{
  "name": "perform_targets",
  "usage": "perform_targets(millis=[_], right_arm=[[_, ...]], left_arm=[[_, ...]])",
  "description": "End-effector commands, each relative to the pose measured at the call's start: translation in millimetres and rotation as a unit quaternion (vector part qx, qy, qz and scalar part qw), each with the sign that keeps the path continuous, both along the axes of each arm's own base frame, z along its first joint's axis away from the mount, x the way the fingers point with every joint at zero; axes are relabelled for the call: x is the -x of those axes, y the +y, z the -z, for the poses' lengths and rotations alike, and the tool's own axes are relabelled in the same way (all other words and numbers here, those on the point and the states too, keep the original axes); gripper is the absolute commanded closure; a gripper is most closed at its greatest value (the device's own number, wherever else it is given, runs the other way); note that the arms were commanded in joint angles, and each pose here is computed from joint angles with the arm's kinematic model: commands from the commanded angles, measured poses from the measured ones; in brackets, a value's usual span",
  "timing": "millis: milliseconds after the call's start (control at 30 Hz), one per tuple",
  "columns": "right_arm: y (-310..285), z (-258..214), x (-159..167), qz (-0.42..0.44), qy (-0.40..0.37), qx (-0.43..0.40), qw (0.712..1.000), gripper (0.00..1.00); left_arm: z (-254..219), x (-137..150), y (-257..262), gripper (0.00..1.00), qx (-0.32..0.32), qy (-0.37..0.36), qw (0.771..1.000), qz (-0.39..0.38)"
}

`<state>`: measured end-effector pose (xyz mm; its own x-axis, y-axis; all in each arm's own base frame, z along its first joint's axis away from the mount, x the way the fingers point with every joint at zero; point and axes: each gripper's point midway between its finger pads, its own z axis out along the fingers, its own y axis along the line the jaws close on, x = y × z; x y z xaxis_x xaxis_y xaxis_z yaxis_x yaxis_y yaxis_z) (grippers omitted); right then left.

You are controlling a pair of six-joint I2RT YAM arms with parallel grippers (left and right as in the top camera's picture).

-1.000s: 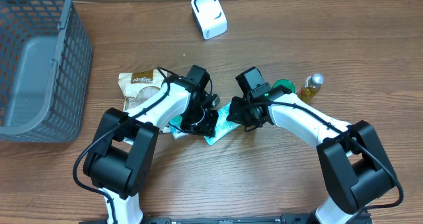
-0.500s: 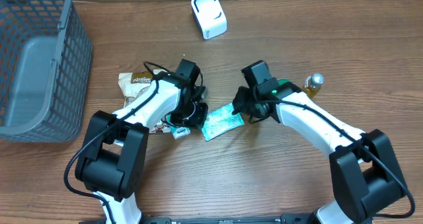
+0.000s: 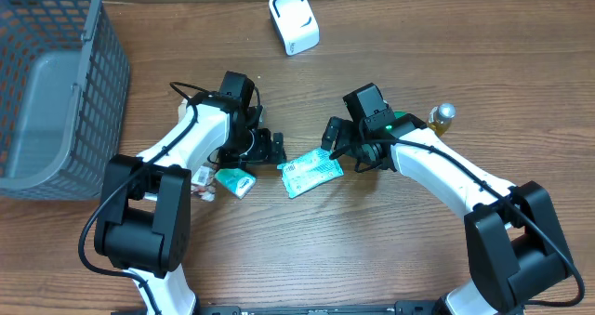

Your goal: Scan the item barcode

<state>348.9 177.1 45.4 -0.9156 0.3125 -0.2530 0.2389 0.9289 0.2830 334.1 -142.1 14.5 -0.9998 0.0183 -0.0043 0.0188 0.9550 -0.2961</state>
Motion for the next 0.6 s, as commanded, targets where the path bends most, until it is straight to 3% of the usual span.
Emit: perform_targets(millis=[0,567], right_arm=[[1.3,-14.0,-7.6,0.002,-0.021,-0.002,1.000,0.00],[0.0,-12.7,-5.0,0.002,-0.016,0.001,1.000,0.00]], left_arm=[[-14.1,-9.8,-1.8,0.00,0.002,-0.024,1.000,-0.004],[-14.1,-9.9,-1.7,0.00,0.002,-0.024,1.000,-0.005]])
